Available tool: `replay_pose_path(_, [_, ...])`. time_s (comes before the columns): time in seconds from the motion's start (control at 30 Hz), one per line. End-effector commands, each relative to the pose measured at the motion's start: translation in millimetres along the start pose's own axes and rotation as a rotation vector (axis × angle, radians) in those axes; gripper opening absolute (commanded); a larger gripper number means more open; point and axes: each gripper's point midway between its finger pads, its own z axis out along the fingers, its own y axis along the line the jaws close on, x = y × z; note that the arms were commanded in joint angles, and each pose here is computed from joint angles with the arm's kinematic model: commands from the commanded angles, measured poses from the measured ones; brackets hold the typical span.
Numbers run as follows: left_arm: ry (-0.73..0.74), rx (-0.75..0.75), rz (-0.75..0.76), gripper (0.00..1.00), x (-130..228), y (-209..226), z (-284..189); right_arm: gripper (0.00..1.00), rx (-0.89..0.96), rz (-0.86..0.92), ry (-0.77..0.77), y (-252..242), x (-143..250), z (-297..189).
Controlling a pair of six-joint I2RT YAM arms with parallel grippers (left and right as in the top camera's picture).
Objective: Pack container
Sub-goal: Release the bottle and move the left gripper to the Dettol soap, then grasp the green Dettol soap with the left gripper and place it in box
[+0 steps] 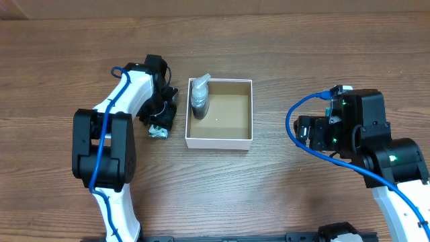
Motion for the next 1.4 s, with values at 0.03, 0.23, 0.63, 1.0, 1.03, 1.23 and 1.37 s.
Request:
replay_pose_path(0.03, [0.022, 0.019, 0.008, 0.39, 3, -4, 6, 1.0, -0.009, -0.002, -0.042, 3, -11, -10])
replay_pose_path(0.23, [0.017, -0.013, -0.042, 0.04, 2, 1, -21, 1.0, -0.009, -0.002, -0.042, 3, -11, -10])
replay_pose_path(0.63, [-0.639, 0.048, 0.004, 0.04, -38, -139, -241, 1.0, -0.01, -0.003, -0.046, 3, -12, -10])
replay_pose_path(1.0, [-0.536, -0.001, -0.003, 0.04, -79, -214, -147, 1.0, -0.011, -0.002, -0.043, 3, -11, -10])
replay_pose_path(1.03, [-0.534, -0.003, -0.005, 0.04, -83, -214, -141, 1.0, -0.014, -0.003, -0.042, 3, -11, -10])
replay_pose_path(1.23, [-0.549, -0.035, -0.055, 0.04, -105, -193, -126, 1.0, 0.203, 0.154, -0.08, -35, -14, -14])
replay_pose_path(1.37, [-0.554, -0.039, -0.08, 0.04, -109, -182, -127, 1.0, 0.294, 0.264, -0.1, -58, -13, -18])
